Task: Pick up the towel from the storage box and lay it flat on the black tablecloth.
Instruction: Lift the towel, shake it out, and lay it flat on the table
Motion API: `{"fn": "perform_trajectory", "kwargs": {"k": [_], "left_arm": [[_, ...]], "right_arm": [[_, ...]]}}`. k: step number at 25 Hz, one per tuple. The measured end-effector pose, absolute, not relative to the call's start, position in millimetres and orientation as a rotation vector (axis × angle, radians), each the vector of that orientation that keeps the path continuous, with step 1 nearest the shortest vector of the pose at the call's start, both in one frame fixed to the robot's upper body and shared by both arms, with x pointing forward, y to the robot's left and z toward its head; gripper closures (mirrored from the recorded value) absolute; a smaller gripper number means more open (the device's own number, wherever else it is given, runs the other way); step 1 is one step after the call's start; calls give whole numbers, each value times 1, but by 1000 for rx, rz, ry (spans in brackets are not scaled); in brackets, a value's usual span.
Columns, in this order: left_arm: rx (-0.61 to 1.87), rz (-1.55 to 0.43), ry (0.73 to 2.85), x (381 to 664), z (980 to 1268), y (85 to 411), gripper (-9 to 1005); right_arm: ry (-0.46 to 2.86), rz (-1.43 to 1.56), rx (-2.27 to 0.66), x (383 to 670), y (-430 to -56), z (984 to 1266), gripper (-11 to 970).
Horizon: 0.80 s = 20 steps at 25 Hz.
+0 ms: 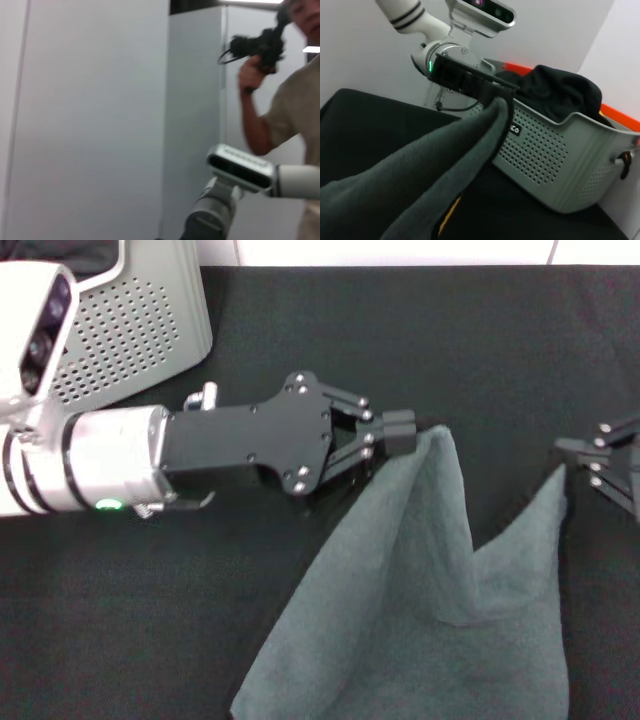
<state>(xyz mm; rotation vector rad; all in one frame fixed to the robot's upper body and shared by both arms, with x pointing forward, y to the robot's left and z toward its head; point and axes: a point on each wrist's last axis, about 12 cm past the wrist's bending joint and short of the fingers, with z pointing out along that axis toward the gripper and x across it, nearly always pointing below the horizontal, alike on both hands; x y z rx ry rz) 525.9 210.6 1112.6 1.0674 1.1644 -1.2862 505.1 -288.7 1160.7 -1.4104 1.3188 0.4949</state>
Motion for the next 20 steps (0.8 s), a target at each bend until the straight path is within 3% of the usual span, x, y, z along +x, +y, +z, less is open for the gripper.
{"fn": "perform_trajectory", "kwargs": {"k": [8, 20], "left_arm": [[1039, -1099, 1250, 535, 1096, 206, 980], [884, -845, 1411, 540, 1069, 226, 981]], "right_arm": [[1411, 489, -1410, 537, -273, 1140, 957], [1524, 327, -1389, 552, -267, 1118, 957]]}}
